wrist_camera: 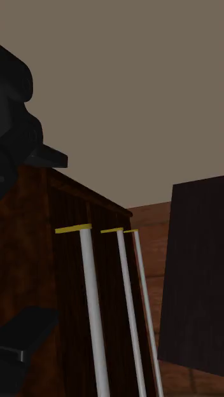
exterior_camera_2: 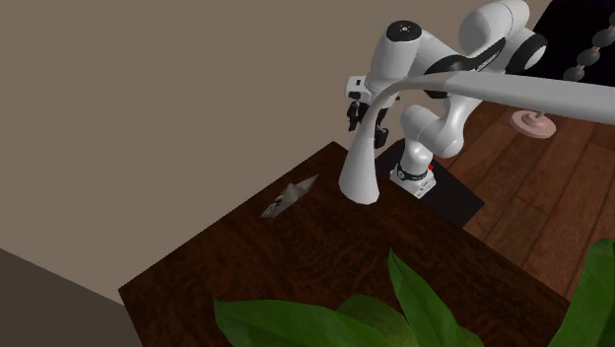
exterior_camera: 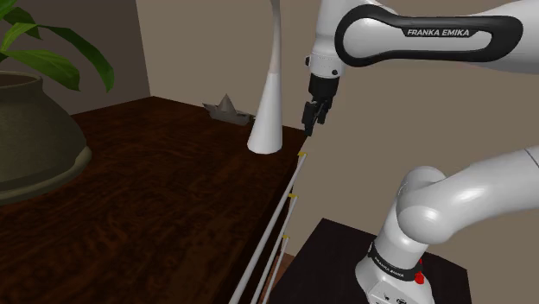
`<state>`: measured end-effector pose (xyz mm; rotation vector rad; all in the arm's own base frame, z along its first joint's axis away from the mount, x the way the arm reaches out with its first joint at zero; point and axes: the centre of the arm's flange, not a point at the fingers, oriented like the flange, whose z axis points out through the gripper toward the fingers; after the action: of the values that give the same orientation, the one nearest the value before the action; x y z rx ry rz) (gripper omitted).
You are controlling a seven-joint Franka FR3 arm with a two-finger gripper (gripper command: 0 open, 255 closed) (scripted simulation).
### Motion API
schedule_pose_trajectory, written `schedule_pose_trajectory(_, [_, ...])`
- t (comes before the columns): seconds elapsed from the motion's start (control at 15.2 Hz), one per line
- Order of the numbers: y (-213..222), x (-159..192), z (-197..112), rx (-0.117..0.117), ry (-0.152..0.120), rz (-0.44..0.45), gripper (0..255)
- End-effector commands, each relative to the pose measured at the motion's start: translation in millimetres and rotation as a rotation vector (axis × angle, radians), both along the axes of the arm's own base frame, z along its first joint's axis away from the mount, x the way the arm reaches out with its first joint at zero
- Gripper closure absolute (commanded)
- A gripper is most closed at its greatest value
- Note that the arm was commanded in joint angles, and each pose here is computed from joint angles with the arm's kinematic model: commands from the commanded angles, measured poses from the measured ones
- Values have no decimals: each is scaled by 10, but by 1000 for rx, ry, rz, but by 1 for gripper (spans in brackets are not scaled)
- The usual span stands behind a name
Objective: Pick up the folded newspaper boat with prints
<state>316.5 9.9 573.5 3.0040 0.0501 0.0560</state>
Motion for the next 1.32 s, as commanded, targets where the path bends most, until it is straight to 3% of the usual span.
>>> schedule_pose_trajectory(0.0, [0, 0, 0, 0, 0, 0, 0])
schedule_pose_trajectory(1.25, [672, 2377, 482, 59, 25, 20, 0])
